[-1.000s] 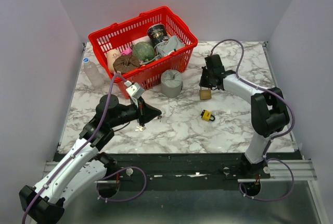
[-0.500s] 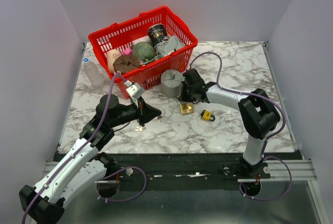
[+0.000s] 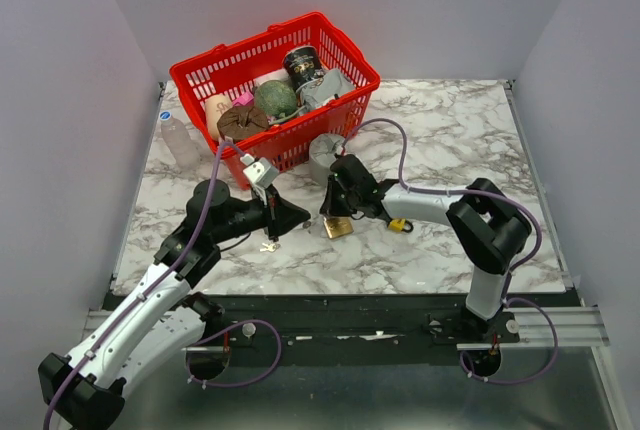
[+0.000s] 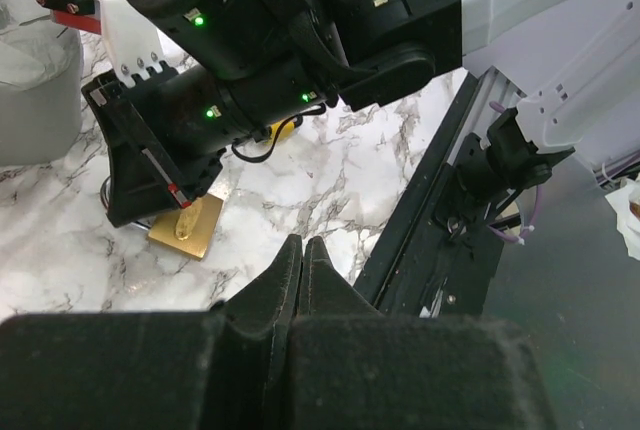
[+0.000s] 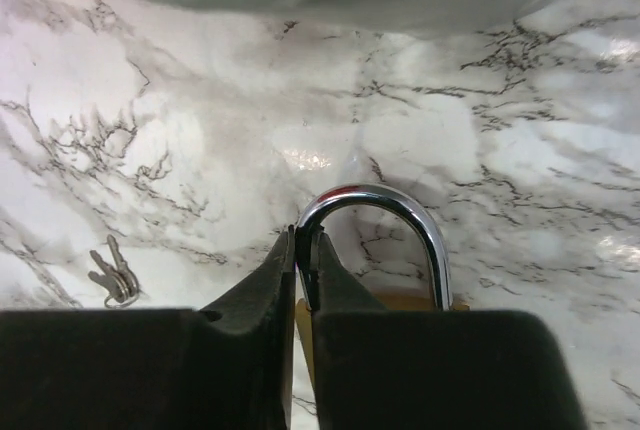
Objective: Unlock with the key
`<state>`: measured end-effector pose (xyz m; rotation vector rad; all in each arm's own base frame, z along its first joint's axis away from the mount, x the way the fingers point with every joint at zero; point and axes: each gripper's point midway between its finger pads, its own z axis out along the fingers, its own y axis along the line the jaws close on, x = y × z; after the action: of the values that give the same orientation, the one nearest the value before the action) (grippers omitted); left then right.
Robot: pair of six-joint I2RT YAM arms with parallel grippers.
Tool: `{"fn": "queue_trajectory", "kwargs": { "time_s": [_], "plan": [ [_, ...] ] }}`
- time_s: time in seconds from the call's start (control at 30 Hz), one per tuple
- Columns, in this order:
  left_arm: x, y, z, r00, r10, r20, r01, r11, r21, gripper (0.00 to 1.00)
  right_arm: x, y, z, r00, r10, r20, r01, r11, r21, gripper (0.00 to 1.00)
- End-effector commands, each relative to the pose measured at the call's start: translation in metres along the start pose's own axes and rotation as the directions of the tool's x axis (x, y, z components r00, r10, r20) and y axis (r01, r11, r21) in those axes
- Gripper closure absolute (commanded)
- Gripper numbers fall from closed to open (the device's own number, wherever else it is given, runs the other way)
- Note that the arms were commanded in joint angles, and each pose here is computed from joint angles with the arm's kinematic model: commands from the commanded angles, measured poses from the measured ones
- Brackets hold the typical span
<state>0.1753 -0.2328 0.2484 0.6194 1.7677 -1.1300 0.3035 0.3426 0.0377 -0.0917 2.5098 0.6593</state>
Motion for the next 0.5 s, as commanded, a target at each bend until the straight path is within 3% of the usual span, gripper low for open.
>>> {"fn": "queue_trajectory", "kwargs": {
  "time_s": [0.0,0.07,0.1,0.2,0.47],
  "plan": [
    [0.002,0.001,0.001,1.000,0.004,-0.009,-0.004,1.000,0.004,1.00,-0.013,0.027,-0.007,0.997,-0.002,0.081,0.014,0.989,-0.148,0.68],
    [0.002,0.001,0.001,1.000,0.003,-0.009,-0.003,1.000,0.003,1.00,-0.014,0.030,-0.011,0.996,-0.015,0.087,0.029,0.986,-0.166,0.58],
    [0.002,0.002,0.000,1.000,0.003,-0.008,-0.003,1.000,0.000,1.00,-0.013,0.030,-0.012,0.996,-0.020,0.092,0.036,0.984,-0.173,0.47],
    [0.003,0.004,0.001,1.000,0.002,-0.009,-0.002,1.000,-0.010,1.00,-0.018,0.034,-0.023,0.992,-0.036,0.122,0.060,0.978,-0.198,0.34],
    [0.007,0.008,0.006,0.999,-0.015,-0.029,0.014,1.000,-0.008,1.00,-0.022,0.039,-0.072,0.974,-0.104,0.203,0.162,0.942,-0.294,0.25]
  ]
}}
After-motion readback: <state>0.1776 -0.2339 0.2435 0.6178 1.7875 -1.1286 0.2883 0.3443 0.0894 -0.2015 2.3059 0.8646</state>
